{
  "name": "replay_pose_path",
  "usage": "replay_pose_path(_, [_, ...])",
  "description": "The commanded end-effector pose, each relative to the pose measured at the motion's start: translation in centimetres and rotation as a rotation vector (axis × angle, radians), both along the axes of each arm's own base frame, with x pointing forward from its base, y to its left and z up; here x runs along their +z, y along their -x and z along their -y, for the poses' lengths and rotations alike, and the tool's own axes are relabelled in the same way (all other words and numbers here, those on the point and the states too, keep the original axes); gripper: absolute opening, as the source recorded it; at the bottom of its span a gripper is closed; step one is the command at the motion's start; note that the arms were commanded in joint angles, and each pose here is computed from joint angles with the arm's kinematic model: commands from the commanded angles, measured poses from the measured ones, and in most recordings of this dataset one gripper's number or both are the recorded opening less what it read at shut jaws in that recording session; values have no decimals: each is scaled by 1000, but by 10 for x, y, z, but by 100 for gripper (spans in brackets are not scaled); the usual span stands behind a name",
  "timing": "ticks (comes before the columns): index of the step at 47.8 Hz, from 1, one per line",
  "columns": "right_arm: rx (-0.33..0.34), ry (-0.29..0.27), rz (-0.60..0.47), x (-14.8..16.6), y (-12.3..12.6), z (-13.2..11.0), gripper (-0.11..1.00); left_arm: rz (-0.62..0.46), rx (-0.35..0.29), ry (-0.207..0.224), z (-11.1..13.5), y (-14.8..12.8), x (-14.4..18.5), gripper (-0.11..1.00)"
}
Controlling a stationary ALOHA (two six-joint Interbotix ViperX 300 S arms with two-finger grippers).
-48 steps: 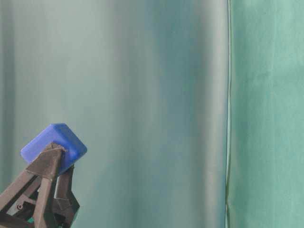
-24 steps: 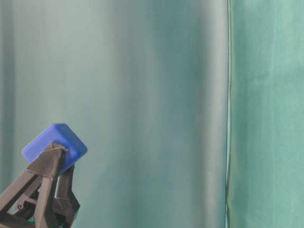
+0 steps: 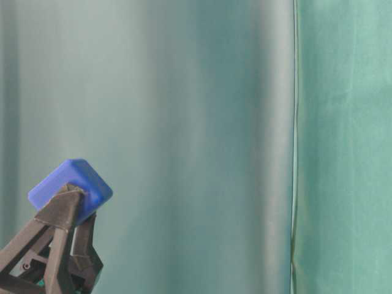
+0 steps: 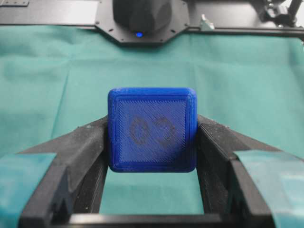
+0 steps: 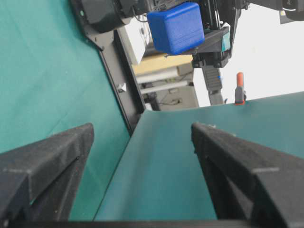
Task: Handover the blue block to the right arm after grasping it with the left arm, then place it in the designated position.
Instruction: 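Move the open right gripper toward the cube held by the left gripper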
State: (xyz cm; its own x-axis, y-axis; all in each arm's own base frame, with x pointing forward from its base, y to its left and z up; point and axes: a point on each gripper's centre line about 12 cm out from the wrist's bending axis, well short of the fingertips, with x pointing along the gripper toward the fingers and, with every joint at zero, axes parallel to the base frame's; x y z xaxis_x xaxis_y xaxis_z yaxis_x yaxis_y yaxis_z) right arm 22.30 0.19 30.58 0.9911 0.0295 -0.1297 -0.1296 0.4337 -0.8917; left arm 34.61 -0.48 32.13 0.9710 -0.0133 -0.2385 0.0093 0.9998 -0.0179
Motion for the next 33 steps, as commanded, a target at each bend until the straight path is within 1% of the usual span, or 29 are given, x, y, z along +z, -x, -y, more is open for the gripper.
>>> replay_pose_path(1, [5, -2, 27, 11, -2, -1, 91, 35, 2, 3, -1, 1, 11, 46])
replay_pose_path(15, [18, -3, 34, 12, -2, -2, 90, 37, 2, 3, -1, 1, 12, 46])
replay_pose_path(25, [21, 0, 25, 13, -8, -2, 91, 35, 4, 3, -1, 1, 11, 46])
replay_pose_path(33, [23, 26, 7, 14, -18, -2, 90, 35, 4, 3, -1, 1, 11, 46])
